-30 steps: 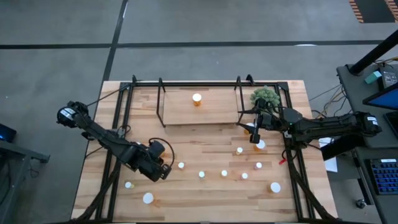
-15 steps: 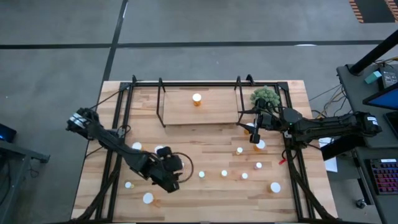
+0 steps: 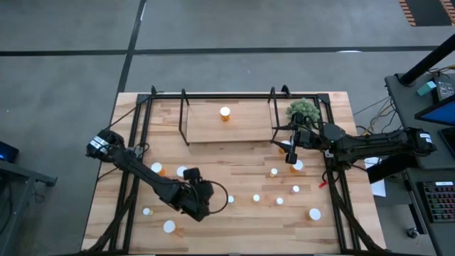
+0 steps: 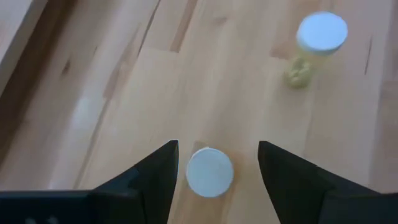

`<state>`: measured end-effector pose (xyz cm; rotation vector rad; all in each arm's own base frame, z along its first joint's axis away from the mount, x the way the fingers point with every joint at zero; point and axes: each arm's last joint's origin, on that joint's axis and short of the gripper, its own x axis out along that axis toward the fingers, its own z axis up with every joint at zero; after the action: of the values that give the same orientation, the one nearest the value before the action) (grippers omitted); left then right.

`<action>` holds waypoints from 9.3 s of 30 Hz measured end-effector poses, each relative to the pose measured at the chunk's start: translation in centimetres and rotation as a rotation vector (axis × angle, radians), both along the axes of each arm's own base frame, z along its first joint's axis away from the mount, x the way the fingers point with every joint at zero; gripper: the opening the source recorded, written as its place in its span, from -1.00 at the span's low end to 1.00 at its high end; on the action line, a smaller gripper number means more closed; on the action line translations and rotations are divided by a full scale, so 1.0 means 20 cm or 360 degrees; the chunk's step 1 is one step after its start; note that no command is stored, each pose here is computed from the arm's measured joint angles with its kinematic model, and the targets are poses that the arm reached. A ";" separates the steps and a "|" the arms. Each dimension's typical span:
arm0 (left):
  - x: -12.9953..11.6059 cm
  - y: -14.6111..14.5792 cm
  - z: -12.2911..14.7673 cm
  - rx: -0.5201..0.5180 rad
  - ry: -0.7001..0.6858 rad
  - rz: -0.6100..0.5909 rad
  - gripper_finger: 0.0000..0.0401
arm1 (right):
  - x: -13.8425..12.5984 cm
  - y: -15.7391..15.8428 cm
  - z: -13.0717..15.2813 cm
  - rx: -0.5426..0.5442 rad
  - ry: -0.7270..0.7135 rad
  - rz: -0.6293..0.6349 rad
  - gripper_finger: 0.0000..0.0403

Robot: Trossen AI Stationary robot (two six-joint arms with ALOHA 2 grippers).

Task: Pick and place medicine bottles onto shelf by color
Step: Put the small yellow pill bottle on the shelf

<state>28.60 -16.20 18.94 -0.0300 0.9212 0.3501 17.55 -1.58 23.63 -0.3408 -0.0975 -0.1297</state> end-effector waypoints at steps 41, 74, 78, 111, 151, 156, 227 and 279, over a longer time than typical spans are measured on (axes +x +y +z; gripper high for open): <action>0.09 0.23 0.16 -0.0118 -0.0079 0.0210 -0.52 | 0.00 0.00 0.00 0.0008 0.0002 0.0000 0.04; 0.05 0.96 0.32 -0.0049 -0.0040 0.0830 -0.53 | 0.00 0.00 0.00 0.0012 -0.0009 0.0001 0.04; 0.05 0.96 0.32 -0.0031 -0.0026 0.0809 -0.53 | 0.00 0.00 0.00 0.0011 -0.0010 0.0001 0.04; 0.02 0.99 0.28 -0.0022 0.0010 0.1053 -0.53 | 0.00 0.00 0.00 0.0020 -0.0013 0.0003 0.04; 0.07 1.03 0.18 0.0095 0.0084 0.1132 -0.32 | 0.00 0.00 0.00 0.0007 -0.0010 0.0002 0.04; 0.05 1.03 0.22 0.0103 0.0062 0.1095 -0.31 | 0.00 0.00 0.00 0.0007 -0.0010 0.0001 0.04; 0.07 0.99 0.31 0.0272 0.0464 0.0240 -1.00 | 0.00 0.00 0.00 -0.0018 -0.0002 -0.0002 0.04; 0.04 1.02 0.24 0.0411 0.0489 0.0355 -1.00 | 0.00 0.00 0.00 -0.0022 0.0003 -0.0002 0.04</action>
<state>29.40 4.29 23.68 0.1632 1.1732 0.6928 17.53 -1.58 23.64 -0.3550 -0.0963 -0.1303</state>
